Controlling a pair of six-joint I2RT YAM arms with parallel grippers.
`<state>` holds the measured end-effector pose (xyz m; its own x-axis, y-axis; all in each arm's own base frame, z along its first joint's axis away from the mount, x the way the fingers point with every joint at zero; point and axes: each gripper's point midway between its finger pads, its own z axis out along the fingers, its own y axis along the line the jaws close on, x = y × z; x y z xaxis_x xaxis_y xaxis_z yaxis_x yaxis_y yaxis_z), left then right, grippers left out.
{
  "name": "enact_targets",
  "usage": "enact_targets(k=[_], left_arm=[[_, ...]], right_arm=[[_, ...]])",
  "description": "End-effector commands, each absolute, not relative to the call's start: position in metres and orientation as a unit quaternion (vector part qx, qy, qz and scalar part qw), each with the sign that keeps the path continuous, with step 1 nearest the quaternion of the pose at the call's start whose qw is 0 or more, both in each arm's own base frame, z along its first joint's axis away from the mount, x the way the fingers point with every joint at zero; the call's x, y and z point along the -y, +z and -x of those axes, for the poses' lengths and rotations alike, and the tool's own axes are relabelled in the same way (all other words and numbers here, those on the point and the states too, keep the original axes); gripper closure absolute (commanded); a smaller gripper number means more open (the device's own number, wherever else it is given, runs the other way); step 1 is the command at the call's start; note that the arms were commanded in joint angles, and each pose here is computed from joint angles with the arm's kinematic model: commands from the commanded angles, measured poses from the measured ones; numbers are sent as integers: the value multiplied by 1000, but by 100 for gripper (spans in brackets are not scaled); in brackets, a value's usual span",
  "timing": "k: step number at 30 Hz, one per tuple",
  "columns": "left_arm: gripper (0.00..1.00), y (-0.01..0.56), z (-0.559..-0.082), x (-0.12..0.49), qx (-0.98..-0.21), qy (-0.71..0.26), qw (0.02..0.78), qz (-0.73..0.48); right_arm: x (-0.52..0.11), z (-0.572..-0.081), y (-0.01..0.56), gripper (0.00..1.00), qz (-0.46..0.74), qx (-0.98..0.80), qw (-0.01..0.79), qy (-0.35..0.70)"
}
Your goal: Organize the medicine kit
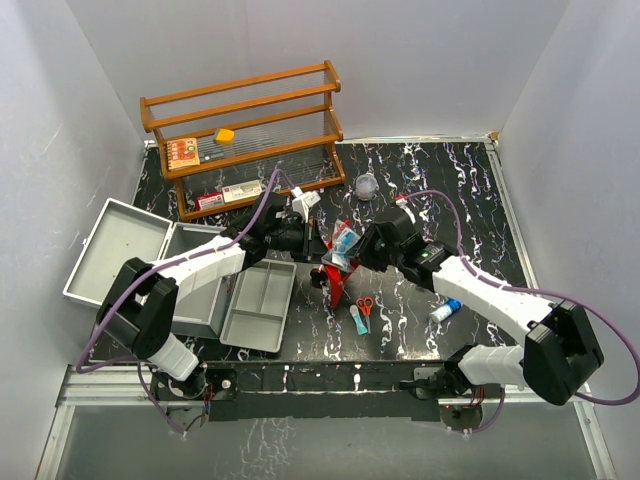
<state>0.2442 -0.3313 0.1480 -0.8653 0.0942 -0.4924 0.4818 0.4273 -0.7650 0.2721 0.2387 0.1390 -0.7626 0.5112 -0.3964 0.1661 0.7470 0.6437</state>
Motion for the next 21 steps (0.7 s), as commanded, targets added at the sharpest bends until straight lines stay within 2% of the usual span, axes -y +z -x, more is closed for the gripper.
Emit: enact_targets(k=[1, 6, 9, 16, 21], left_arm=[[100, 161, -245, 331, -818, -503, 209, -185], [100, 158, -245, 331, -820, -501, 206, -183], [100, 158, -245, 331, -820, -503, 205, -183], [100, 156, -245, 331, -822, -500, 203, -182], [100, 157, -246, 331, -821, -501, 205, -183]], right_arm=[[-237, -277, 176, 79, -170, -875, 328, 313], [-237, -268, 180, 87, -115, -886, 328, 307], [-238, -262, 178, 87, -99, -891, 320, 308], [-243, -255, 185, 80, -60, -888, 322, 323], [-251, -250, 177, 88, -44, -893, 301, 331]])
